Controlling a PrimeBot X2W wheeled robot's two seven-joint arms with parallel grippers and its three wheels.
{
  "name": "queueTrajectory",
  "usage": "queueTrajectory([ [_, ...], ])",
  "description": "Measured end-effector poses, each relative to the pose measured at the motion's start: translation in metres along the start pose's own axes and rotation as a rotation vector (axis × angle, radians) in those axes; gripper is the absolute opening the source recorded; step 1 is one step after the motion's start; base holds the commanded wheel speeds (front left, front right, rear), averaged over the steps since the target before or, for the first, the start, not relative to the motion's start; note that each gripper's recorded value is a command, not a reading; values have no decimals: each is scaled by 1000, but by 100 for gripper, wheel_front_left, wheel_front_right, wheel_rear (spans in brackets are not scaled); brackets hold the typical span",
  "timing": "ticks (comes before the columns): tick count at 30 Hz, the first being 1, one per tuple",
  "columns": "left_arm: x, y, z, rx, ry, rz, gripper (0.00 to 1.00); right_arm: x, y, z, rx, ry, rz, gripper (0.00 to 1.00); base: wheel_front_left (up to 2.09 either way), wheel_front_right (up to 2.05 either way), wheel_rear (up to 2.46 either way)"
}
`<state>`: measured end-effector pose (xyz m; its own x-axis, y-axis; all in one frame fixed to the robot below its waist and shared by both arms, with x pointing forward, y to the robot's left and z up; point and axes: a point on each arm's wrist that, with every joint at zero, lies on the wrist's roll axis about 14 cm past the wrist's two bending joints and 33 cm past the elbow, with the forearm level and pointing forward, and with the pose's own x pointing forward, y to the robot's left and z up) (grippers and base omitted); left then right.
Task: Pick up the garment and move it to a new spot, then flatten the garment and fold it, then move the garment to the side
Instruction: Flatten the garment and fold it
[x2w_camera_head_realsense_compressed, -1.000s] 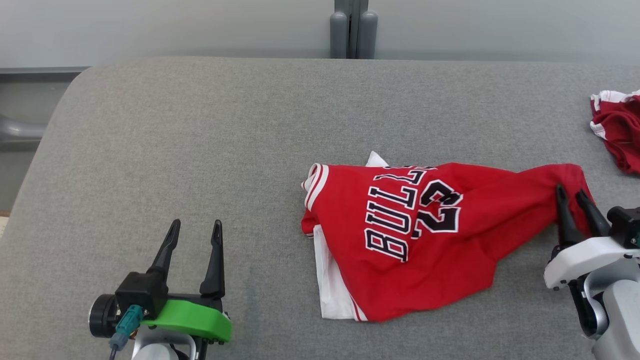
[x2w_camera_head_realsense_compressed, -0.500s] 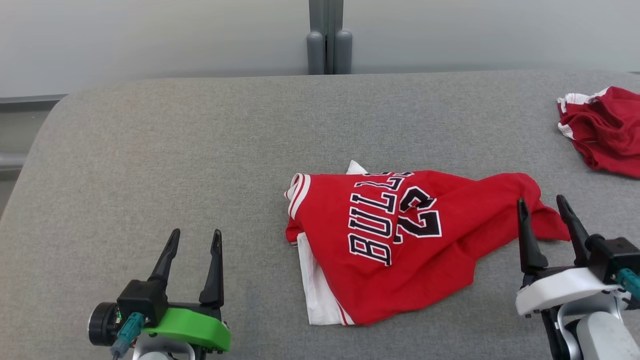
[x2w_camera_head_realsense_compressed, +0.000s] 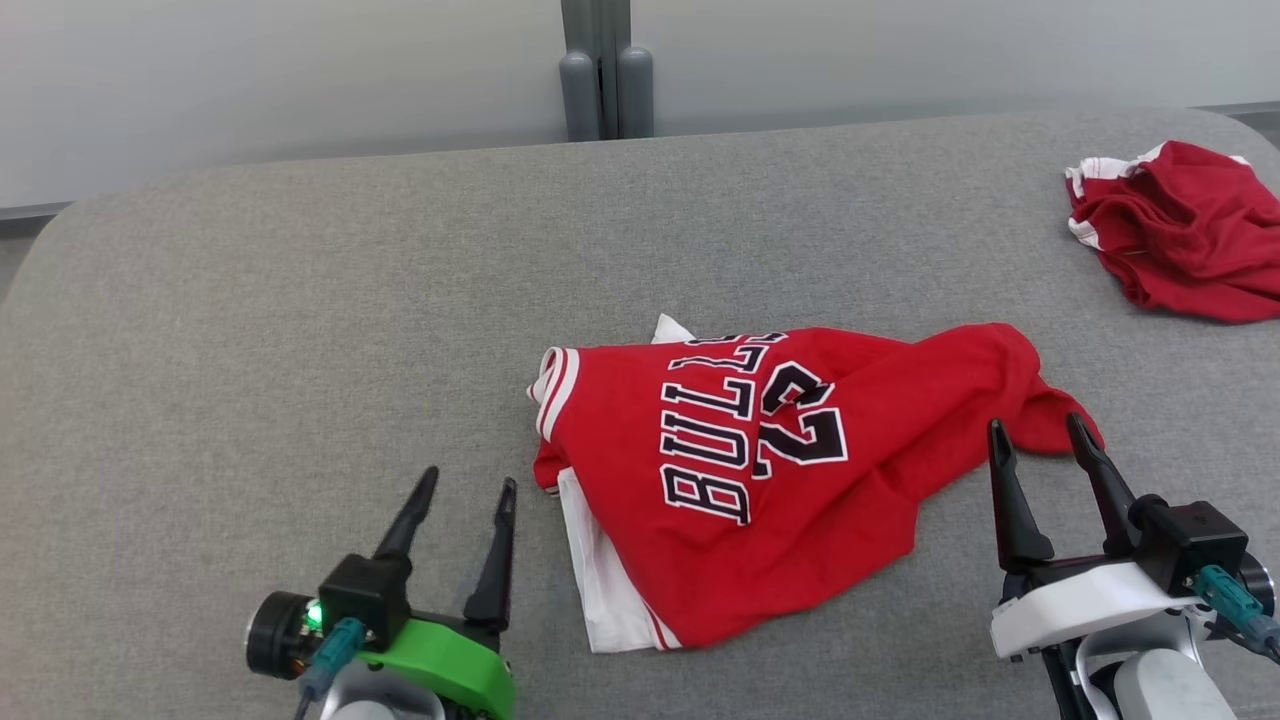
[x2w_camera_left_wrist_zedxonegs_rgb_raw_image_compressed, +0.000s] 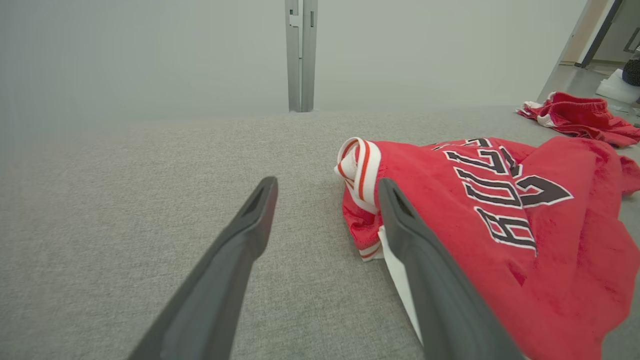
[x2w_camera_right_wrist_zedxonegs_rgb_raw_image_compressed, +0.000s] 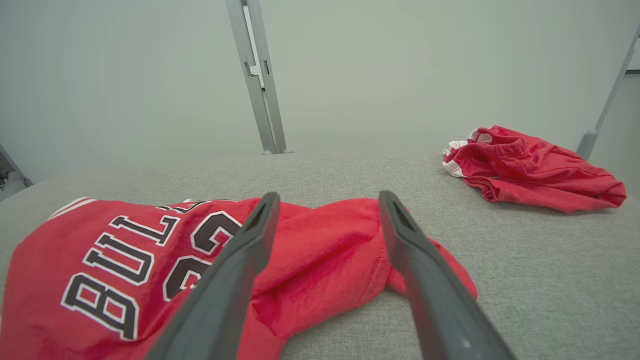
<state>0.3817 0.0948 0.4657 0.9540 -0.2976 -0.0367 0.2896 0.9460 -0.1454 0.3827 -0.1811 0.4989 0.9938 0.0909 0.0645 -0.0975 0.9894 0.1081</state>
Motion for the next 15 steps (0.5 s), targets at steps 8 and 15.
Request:
queueTrajectory([
  [8,8,-41,-39,-7,125,-139,100,-1,-5,-2,5,5,-21,100,0,0,0],
  [15,5,-59,-81,-19,266,-207,100,-6,-20,-7,4,22,-68,100,0,0,0],
])
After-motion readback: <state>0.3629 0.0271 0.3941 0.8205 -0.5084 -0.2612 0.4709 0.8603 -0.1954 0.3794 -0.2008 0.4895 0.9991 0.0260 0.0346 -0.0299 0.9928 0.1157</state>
